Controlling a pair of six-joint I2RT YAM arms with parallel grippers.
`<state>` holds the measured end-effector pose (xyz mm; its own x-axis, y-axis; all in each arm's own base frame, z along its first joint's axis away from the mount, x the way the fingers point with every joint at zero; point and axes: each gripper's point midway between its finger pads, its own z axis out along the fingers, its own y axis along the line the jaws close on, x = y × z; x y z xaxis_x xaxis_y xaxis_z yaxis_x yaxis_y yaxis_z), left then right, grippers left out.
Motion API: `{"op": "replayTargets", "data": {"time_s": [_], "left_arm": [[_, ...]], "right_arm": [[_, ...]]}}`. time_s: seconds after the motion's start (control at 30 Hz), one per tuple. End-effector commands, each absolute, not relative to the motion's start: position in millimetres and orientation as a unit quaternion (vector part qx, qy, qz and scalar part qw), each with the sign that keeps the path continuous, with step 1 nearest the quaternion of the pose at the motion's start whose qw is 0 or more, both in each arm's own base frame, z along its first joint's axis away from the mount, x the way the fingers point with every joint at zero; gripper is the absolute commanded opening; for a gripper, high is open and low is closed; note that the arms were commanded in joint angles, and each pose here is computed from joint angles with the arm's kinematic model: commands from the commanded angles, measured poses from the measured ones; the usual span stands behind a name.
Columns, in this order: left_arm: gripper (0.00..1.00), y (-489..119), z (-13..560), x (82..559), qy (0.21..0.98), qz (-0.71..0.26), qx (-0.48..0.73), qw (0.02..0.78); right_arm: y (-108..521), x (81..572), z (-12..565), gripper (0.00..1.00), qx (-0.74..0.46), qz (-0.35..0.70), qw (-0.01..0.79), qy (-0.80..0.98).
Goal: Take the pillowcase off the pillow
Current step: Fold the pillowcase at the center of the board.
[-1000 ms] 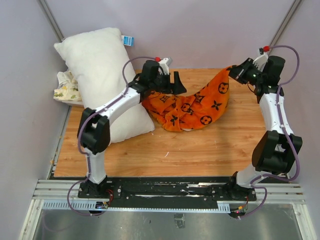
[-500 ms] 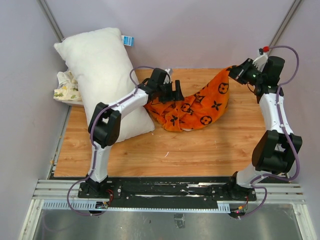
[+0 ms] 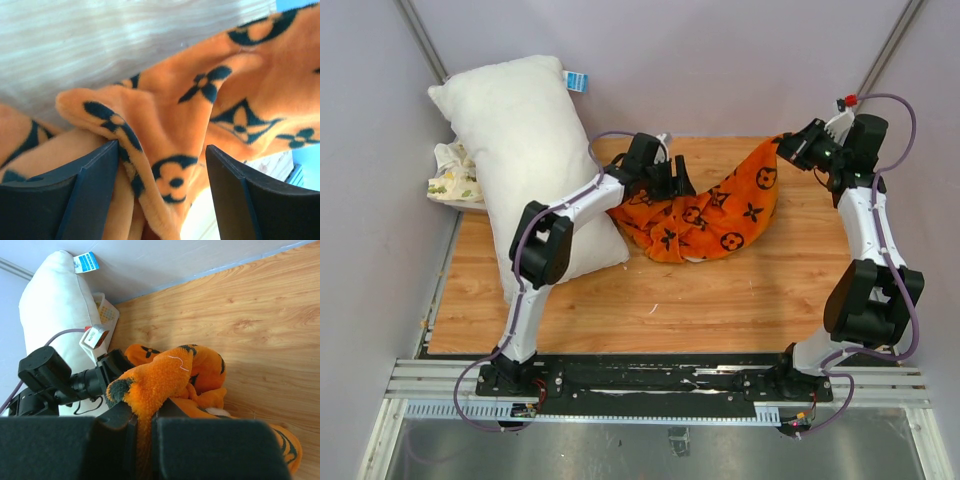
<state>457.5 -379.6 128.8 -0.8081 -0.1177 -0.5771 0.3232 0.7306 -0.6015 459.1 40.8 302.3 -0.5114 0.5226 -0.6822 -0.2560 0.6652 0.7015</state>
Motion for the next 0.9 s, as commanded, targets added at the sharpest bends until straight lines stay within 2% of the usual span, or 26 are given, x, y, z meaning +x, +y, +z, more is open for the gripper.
{"op": "replayTargets", "data": {"time_s": [0.0,0.17,0.23,0.33,0.43,0.5,0.6,0.73,0.87], "left_arm": [[0.72,-401,114,466,0.882,-0.373,0.066,0.28],[0.7,-399,95,463,0.895,-0.348,0.067,0.271],[0.66,-395,91,463,0.898,-0.337,0.068,0.274],[0.53,-387,82,463,0.907,-0.31,0.077,0.273],[0.32,-378,73,459,0.914,-0.292,0.082,0.27],[0.26,-375,78,459,0.911,-0.292,0.082,0.279],[0.2,-372,105,471,0.9,-0.297,0.081,0.31],[0.05,-361,174,501,0.867,-0.316,0.08,0.376],[0.06,-341,272,519,0.808,-0.343,0.087,0.471]], "right_arm": [[46,459,307,0.01,0.07,0.403,0.495,0.766],[45,458,308,0.01,0.069,0.399,0.498,0.767],[45,459,306,0.01,0.069,0.399,0.497,0.768],[45,460,304,0.01,0.069,0.403,0.493,0.768],[45,459,305,0.01,0.069,0.402,0.495,0.768],[44,458,307,0.01,0.069,0.4,0.497,0.767],[44,458,309,0.01,0.068,0.401,0.499,0.765],[44,455,319,0.01,0.063,0.402,0.505,0.761],[42,447,345,0.01,0.05,0.396,0.531,0.748]]}}
